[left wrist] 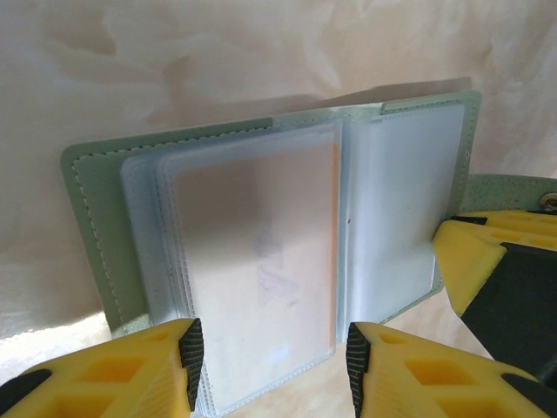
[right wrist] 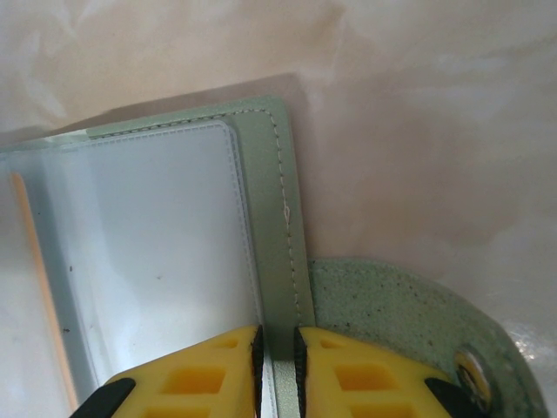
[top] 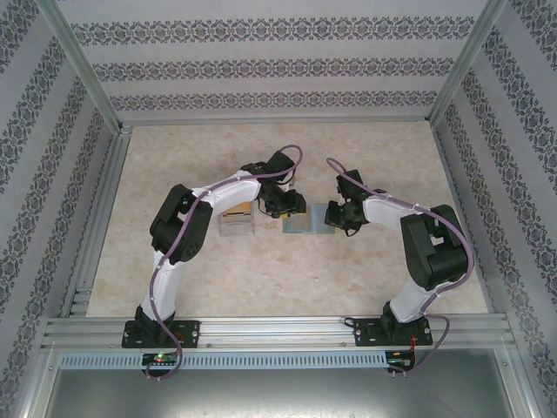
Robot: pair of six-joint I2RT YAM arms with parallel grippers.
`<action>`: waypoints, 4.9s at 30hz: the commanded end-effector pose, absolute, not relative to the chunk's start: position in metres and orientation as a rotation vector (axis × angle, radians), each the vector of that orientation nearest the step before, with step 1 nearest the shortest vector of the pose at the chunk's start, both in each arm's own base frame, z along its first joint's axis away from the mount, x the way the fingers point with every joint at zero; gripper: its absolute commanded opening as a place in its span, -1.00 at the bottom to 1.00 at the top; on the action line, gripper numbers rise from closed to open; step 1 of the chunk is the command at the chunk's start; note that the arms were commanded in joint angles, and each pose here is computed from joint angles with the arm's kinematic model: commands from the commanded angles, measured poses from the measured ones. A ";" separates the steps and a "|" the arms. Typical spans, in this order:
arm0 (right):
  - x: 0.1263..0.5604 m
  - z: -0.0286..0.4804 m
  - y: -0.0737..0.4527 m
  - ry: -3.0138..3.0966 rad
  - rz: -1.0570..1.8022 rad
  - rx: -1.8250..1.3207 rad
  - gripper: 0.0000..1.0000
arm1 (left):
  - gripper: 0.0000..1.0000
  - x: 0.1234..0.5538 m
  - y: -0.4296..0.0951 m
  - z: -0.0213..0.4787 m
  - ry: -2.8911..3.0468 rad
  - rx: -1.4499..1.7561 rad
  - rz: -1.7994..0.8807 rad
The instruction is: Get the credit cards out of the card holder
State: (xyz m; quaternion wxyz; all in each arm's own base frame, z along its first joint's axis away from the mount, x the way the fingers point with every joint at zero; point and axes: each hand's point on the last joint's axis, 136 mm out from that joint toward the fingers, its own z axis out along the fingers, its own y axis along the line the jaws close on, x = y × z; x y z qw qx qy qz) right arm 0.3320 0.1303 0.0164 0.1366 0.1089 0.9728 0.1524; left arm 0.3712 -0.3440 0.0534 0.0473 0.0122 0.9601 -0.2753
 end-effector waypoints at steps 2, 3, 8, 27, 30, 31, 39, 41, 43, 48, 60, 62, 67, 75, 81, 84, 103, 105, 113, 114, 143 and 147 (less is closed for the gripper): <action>0.319 -0.002 0.141 2.889 0.468 0.312 -0.58 | -0.01 0.364 -0.351 0.045 2.957 0.093 -0.830; 0.319 -0.002 0.141 2.889 0.468 0.313 -0.58 | -0.01 0.364 -0.351 0.043 2.963 0.090 -0.830; 0.320 -0.002 0.141 2.888 0.469 0.312 -0.58 | -0.01 0.359 -0.352 0.032 2.993 0.080 -0.840; 0.319 -0.001 0.148 2.894 0.483 0.295 -0.58 | 0.06 0.357 -0.378 0.040 2.950 0.057 -1.093; 0.317 -0.002 0.148 2.896 0.482 0.295 -0.58 | 0.07 0.357 -0.378 0.040 2.950 0.058 -1.093; 0.318 -0.001 0.148 2.894 0.485 0.296 -0.58 | 0.07 0.357 -0.379 0.040 2.951 0.059 -1.094; 0.316 -0.001 0.149 2.893 0.487 0.292 -0.58 | 0.09 0.356 -0.385 0.047 2.924 0.085 -1.141; 0.317 -0.001 0.149 2.892 0.488 0.294 -0.58 | 0.09 0.357 -0.391 0.051 2.905 0.097 -1.189; 0.316 -0.001 0.149 2.893 0.488 0.292 -0.57 | 0.10 0.359 -0.399 0.056 2.877 0.116 -1.244; 0.318 0.001 0.150 2.888 0.495 0.296 -0.58 | 0.10 0.361 -0.414 0.063 2.842 0.164 -1.313; 0.320 0.000 0.149 2.884 0.502 0.312 -0.57 | 0.11 0.369 -0.442 0.087 2.747 0.261 -1.424; 0.319 0.000 0.149 2.887 0.503 0.313 -0.57 | 0.12 0.371 -0.444 0.095 2.727 0.275 -1.431; 0.319 0.000 0.148 2.885 0.499 0.317 -0.58 | 0.13 0.378 -0.435 0.114 2.690 0.295 -1.347; 0.319 -0.001 0.149 2.885 0.507 0.317 -0.57 | 0.19 0.387 -0.379 0.120 2.715 0.198 -1.065; 0.319 0.000 0.149 2.885 0.508 0.317 -0.58 | 0.18 0.380 -0.353 0.091 2.804 0.102 -0.975; 0.319 0.000 0.150 2.885 0.509 0.314 -0.58 | 0.18 0.377 -0.346 0.076 2.842 0.069 -0.945; 0.317 -0.001 0.151 2.892 0.507 0.308 -0.58 | 0.16 0.370 -0.339 0.049 2.914 0.048 -0.890; 0.317 -0.001 0.151 2.892 0.507 0.307 -0.58 | 0.15 0.372 -0.337 0.052 2.902 0.048 -0.875; 0.316 -0.002 0.152 2.895 0.510 0.307 -0.58 | 0.15 0.372 -0.330 0.050 2.919 0.016 -0.820; 0.316 -0.002 0.152 2.894 0.510 0.307 -0.58 | 0.15 0.372 -0.331 0.049 2.920 0.018 -0.827; 0.317 -0.003 0.156 2.898 0.514 0.300 -0.58 | 0.27 0.362 -0.365 0.034 2.945 0.050 -1.039; 0.316 -0.004 0.156 2.901 0.512 0.298 -0.58 | 0.37 0.363 -0.370 0.036 2.934 0.056 -1.078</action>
